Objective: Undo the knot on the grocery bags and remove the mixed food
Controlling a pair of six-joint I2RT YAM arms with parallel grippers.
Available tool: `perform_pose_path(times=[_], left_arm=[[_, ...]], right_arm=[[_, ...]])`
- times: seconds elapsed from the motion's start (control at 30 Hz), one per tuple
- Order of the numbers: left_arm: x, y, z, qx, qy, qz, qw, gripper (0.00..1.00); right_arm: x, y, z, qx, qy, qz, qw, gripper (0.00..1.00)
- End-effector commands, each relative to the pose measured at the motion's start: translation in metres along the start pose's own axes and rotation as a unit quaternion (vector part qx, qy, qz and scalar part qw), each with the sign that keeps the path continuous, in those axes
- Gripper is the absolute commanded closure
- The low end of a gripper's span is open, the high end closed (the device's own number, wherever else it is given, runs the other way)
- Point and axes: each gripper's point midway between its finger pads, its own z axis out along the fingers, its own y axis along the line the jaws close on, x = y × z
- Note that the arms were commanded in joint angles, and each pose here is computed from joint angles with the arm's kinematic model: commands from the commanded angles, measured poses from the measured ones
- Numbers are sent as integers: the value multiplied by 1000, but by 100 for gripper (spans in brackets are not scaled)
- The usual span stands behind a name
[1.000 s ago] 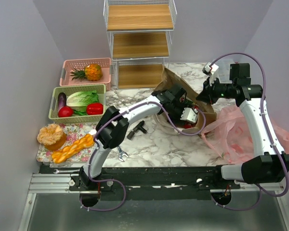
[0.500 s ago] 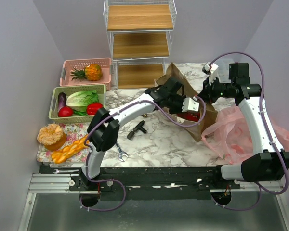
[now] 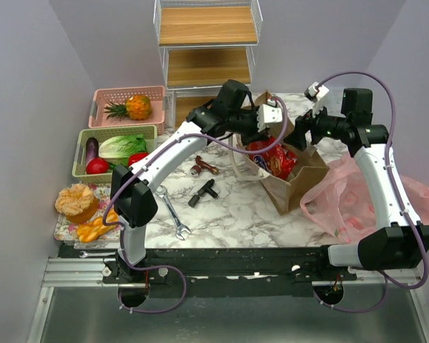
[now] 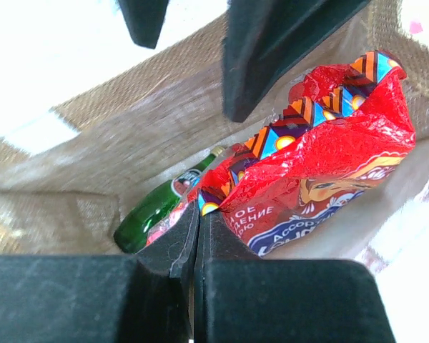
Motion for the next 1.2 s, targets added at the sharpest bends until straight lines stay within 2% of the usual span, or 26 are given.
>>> perform_pose_path(times=[0.0, 0.1, 0.23, 0.5, 0.77, 0.9, 1.0, 1.17], left_arm=[[-69, 16, -44, -28, -78, 16, 996, 100], [-73, 31, -52, -49, -81, 0, 996, 100], [-93, 51, -67, -75, -105, -36, 991, 100], [-137, 81, -90, -131, -169, -99, 972, 100], [-157, 95, -104, -172, -203, -134, 954, 100], [-156, 99, -107, -186, -203, -155, 949, 100], [-168, 91, -110, -160, -223, -169, 947, 100], [-193, 46, -110, -27, -262, -180, 948, 100]], right_arm=[[-40, -2, -11, 25, -56, -13, 998, 14], [-62, 0, -21, 33, -87, -20, 995, 9], [-80, 14, -35, 18, -114, -49, 992, 8], [-83, 48, -59, -22, -134, -133, 982, 7], [-82, 52, -85, 48, -167, -207, 963, 6], [-70, 61, -88, 43, -162, -222, 960, 2], [-61, 60, -80, 37, -160, -211, 964, 1], [-71, 57, -60, 10, -217, -189, 958, 0]])
